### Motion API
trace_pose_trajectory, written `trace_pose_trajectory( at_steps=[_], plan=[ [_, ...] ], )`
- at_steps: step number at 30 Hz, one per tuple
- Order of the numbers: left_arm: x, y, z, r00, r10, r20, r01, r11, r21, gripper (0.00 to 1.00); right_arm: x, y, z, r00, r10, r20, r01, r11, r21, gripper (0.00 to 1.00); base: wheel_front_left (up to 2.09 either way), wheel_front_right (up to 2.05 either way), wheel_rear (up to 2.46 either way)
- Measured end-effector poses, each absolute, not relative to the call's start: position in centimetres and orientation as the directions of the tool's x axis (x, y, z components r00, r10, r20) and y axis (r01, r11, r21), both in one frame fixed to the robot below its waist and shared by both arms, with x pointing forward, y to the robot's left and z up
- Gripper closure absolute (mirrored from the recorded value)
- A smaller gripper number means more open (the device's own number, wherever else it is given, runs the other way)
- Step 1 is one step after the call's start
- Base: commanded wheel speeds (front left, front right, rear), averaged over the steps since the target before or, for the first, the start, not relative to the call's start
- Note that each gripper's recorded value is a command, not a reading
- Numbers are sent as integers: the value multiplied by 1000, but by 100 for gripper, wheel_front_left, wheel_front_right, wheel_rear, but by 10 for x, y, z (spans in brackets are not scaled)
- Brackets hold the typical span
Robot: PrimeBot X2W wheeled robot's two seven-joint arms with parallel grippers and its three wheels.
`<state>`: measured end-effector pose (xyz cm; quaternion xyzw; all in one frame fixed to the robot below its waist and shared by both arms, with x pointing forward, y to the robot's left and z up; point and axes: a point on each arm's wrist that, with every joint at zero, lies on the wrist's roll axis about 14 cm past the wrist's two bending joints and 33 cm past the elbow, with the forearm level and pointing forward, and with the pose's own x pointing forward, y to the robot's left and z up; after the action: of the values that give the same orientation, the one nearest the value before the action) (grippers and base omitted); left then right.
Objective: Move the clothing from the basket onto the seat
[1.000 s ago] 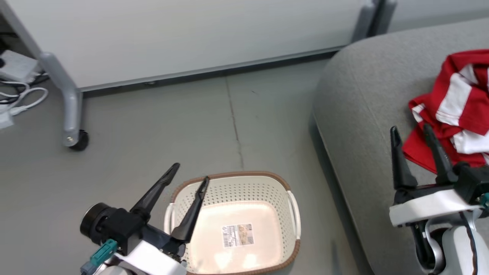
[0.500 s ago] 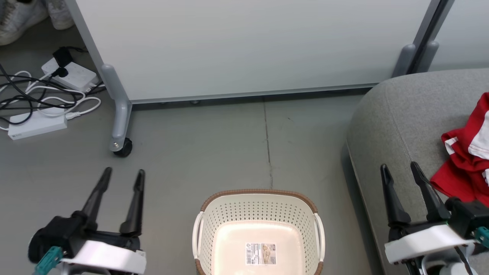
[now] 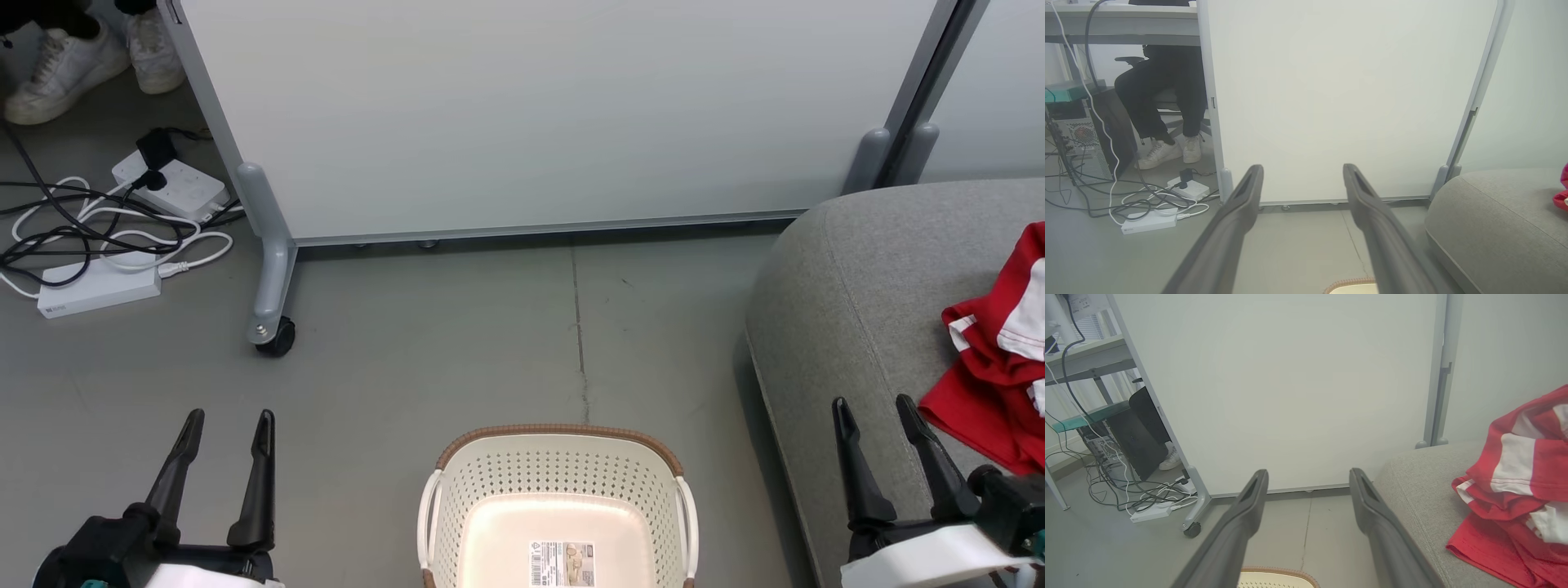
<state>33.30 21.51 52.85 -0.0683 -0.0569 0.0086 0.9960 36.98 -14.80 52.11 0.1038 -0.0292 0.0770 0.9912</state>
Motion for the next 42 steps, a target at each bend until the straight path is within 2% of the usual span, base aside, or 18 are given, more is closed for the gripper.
trace_pose_trajectory(
  at_steps=[16, 42],
  plan=[
    [327, 207, 504, 999, -12, 50, 16, 996, -83, 0, 355, -155, 522, 990, 131, 60, -140, 971, 196, 0, 0, 0, 0],
    [325, 211, 496, 999, 8, 35, -6, 998, -65, 0, 358, -149, 517, 988, 150, 39, -155, 969, 195, 0, 0, 0, 0]
  ],
)
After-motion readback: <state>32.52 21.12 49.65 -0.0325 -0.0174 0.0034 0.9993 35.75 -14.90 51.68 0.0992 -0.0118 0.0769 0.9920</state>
